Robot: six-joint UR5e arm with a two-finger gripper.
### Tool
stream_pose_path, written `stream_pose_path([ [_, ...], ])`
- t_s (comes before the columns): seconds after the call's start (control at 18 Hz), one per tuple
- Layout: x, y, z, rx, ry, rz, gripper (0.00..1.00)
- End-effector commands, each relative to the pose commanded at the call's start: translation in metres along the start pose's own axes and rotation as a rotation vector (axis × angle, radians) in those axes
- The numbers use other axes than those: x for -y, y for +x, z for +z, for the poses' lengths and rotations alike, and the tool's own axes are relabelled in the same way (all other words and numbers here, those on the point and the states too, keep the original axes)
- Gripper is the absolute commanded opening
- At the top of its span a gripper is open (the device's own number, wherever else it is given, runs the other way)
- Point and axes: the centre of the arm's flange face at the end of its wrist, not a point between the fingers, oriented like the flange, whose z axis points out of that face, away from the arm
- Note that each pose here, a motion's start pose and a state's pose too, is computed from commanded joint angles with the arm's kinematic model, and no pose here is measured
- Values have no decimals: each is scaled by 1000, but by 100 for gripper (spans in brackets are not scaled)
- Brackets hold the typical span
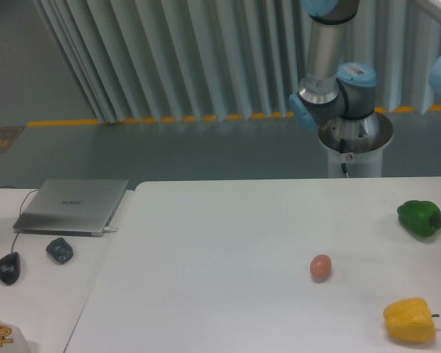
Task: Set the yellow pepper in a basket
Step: 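Move the gripper in over the table toward the peppers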
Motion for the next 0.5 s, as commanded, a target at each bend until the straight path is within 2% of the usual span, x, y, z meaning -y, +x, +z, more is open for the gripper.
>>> stream_pose_path([
  [0.22,3,1,0,1,3,-5,100],
  [0.5,31,4,6,21,32,43,100],
])
